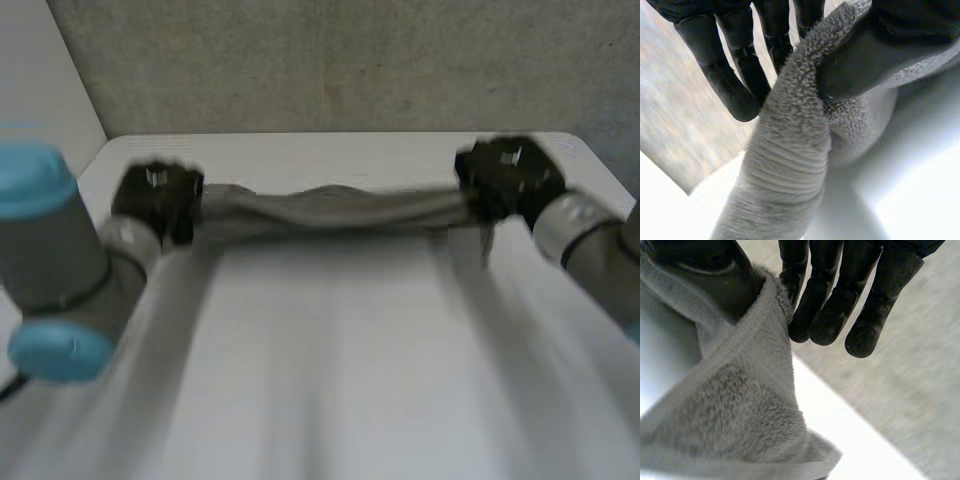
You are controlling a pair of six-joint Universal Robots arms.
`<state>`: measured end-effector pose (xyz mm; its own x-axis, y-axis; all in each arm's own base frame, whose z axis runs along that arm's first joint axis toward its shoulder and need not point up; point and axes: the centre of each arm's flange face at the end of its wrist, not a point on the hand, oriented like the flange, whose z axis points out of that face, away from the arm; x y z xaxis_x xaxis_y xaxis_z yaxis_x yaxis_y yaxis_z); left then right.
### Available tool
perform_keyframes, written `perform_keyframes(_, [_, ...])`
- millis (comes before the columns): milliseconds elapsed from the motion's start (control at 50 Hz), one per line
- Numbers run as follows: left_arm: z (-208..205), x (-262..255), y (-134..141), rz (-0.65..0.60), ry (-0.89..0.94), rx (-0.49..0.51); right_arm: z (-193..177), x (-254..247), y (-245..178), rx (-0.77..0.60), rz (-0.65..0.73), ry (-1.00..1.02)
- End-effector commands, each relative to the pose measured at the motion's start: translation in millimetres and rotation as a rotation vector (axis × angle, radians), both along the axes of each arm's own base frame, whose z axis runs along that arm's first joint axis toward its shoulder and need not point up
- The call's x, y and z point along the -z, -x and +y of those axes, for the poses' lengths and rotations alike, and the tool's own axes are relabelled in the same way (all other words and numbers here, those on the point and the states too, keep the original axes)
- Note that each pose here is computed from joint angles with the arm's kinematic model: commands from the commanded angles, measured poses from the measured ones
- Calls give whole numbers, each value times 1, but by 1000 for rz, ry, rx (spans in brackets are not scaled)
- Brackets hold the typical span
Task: Fold the towel.
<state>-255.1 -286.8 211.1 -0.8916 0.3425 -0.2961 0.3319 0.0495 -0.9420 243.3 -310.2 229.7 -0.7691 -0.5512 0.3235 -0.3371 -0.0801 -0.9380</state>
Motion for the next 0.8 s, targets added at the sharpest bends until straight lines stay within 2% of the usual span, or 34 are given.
perform_keyframes(20, [38,54,-17,-84,-103,6,38,46,11,-53,80,-148])
perform_keyframes(140, [52,70,-21,-121,-134,19,59,68,17,-66,113,-231])
perform_keyframes(340, [56,79,-18,-104,-143,31,67,80,17,-61,104,-260])
perform_keyframes(480, [49,75,-18,37,-40,36,62,79,19,-31,66,-206])
perform_keyframes(580, [46,48,-19,117,44,30,59,64,20,-14,38,-160])
perform_keyframes(700, [45,25,-18,174,100,34,54,39,21,9,-57,-126])
perform_keyframes(800, [44,-13,-18,206,171,42,49,-4,23,30,-124,-48])
